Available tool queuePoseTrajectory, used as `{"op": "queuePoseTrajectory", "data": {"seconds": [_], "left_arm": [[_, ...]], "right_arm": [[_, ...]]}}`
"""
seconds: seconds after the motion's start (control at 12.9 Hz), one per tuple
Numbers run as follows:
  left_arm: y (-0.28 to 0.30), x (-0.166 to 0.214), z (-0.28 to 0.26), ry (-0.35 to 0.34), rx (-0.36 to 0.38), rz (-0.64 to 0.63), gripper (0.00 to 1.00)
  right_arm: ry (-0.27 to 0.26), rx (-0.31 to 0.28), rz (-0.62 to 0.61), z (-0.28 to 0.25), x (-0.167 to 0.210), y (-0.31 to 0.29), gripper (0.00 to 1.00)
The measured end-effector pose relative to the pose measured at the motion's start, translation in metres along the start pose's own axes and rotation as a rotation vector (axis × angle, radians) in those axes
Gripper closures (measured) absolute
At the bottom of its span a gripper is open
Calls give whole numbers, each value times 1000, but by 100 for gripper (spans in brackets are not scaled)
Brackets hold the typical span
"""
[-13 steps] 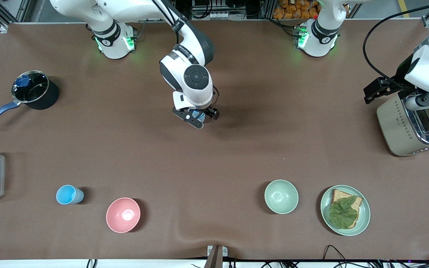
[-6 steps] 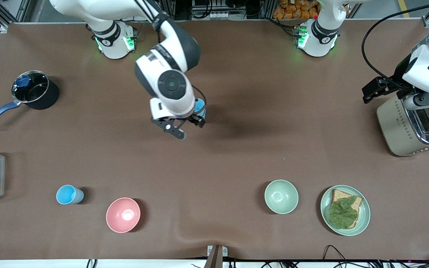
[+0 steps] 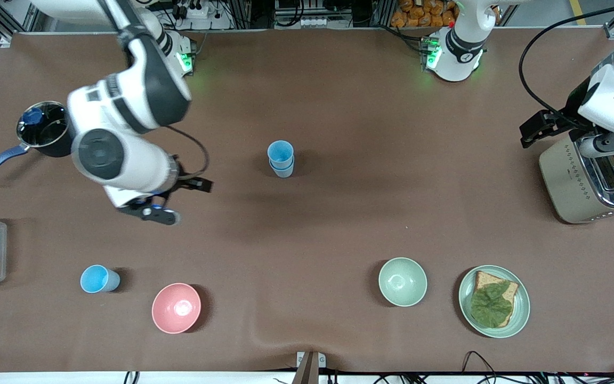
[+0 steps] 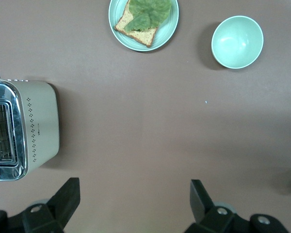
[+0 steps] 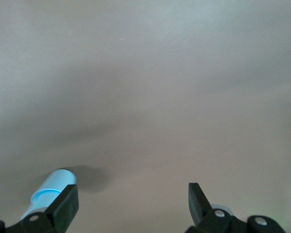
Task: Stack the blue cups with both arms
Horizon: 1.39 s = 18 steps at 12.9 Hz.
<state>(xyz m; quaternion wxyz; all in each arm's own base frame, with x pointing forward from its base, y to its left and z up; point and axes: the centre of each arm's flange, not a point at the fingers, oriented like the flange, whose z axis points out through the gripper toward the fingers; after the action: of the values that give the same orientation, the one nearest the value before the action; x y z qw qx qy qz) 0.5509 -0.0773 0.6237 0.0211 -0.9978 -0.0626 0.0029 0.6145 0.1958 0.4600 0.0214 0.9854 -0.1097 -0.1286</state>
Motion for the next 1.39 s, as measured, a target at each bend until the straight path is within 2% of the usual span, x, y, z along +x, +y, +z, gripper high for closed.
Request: {"op": "queuePoseTrajectory", "data": {"seconds": [0.31, 0.7, 1.01, 1.39], "left_arm": [[0, -1, 1, -11, 3, 0, 0], [-1, -2, 0, -12, 4, -1, 0], [-5, -2, -1, -10, 4, -7, 0], [-6, -2, -1, -15, 5, -10, 0]], "right_arm": [[23, -5, -179, -50, 5, 97, 0], [143, 21, -259, -124, -37, 190, 0], [168, 19, -300, -143, -62, 218, 0], [176, 17, -302, -142, -65, 218, 0]]}}
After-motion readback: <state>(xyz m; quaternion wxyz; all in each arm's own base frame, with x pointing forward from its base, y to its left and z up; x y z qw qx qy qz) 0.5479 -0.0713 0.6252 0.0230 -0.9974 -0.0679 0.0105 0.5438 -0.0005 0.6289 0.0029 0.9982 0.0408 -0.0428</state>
